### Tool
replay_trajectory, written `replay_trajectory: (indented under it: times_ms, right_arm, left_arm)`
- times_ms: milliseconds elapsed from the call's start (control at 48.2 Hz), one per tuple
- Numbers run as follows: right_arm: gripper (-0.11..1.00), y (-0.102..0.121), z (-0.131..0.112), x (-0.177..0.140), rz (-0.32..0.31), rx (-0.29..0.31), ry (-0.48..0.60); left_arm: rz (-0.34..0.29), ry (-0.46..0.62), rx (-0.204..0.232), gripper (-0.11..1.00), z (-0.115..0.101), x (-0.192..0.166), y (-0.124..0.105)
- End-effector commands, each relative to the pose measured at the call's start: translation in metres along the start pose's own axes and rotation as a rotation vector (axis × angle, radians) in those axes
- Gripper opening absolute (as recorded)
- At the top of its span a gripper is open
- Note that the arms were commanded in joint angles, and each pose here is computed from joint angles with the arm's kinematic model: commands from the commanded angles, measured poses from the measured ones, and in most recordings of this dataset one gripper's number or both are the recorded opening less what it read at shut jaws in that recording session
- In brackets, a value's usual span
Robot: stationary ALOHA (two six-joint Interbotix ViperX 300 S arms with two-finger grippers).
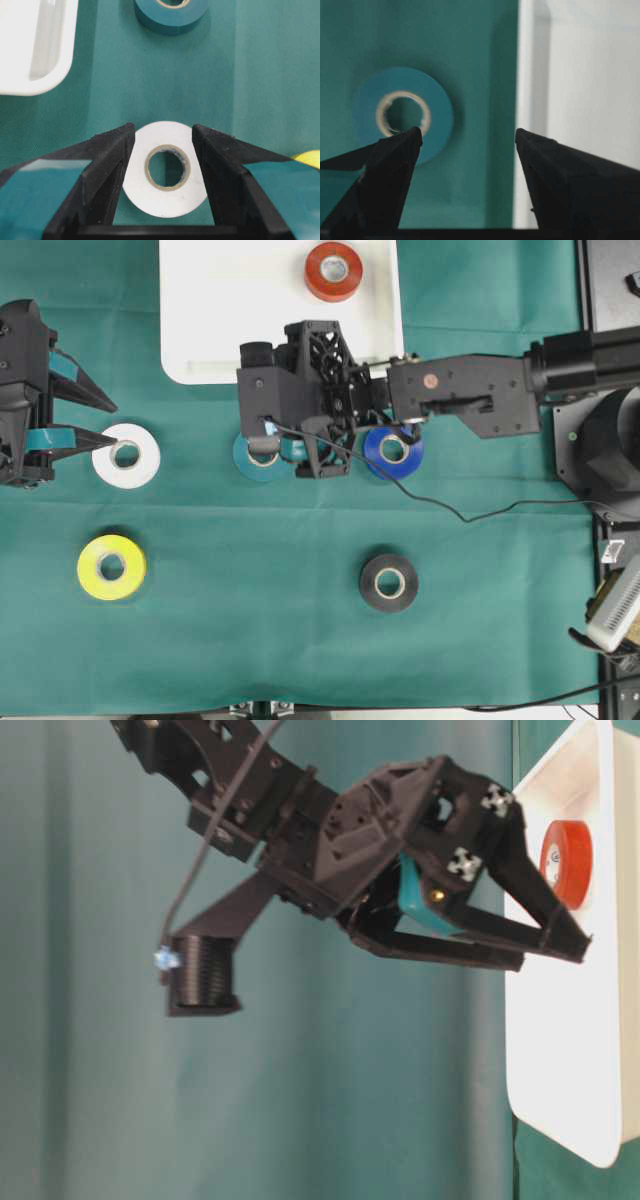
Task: Put the tape alternately from left to right into the white case.
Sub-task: 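Withdraw the right gripper back beside the blue roll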
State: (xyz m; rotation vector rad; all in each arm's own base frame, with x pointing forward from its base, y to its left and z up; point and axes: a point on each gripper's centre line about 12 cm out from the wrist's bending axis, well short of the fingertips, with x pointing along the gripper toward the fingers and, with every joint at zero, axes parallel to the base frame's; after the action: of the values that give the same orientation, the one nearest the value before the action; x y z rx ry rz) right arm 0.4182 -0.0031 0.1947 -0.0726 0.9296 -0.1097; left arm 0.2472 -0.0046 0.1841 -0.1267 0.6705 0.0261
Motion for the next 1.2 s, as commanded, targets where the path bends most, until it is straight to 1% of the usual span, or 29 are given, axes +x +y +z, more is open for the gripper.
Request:
replay_trajectory:
  times_ms: [0,83,290,456,622,829,933,1078,1182]
  right_arm:
    - [0.81,-0.004,0.021,-0.043,0.01,0.035,-0.129]
    - [0.81,-0.004,0.02,-0.051,0.02,0.047,-0.163]
    - [0.81,-0.002,0.014,-0.079,0.072,0.047,-0.331]
    - [0.81,-0.001,0.002,-0.1,0.118,0.046,-0.475]
    - [0.81,-0.002,-0.015,-0.112,0.147,0.054,-0.563]
    - [0.81,-0.002,-0.037,-0.12,0.182,0.056,-0.657]
    - [0.81,-0.002,-0.045,-0.122,0.193,0.062,-0.686]
    - [0.81,-0.005,-0.052,-0.121,0.194,0.092,-0.683]
    - [0.81,-0.006,-0.053,-0.12,0.194,0.101,-0.677]
  left_arm:
    - [-0.003,-0.024,-0.001,1.0,0.008,-0.002,-0.001]
    - [-0.005,-0.026,-0.001,1.0,0.008,-0.002,-0.001]
    - [-0.005,-0.032,-0.001,1.0,0.009,-0.002,-0.002]
    - [-0.005,-0.035,-0.001,1.0,0.009,-0.002,-0.001]
    - [-0.007,-0.047,-0.001,1.0,0.012,-0.002,-0.002]
    - [-0.011,-0.077,-0.001,1.0,0.016,-0.003,-0.002]
    - [-0.012,-0.088,-0.001,1.0,0.017,-0.003,-0.003]
    - [-0.012,-0.102,-0.001,1.0,0.019,-0.003,-0.002]
    - [-0.014,-0.108,0.002,1.0,0.02,-0.003,-0.003]
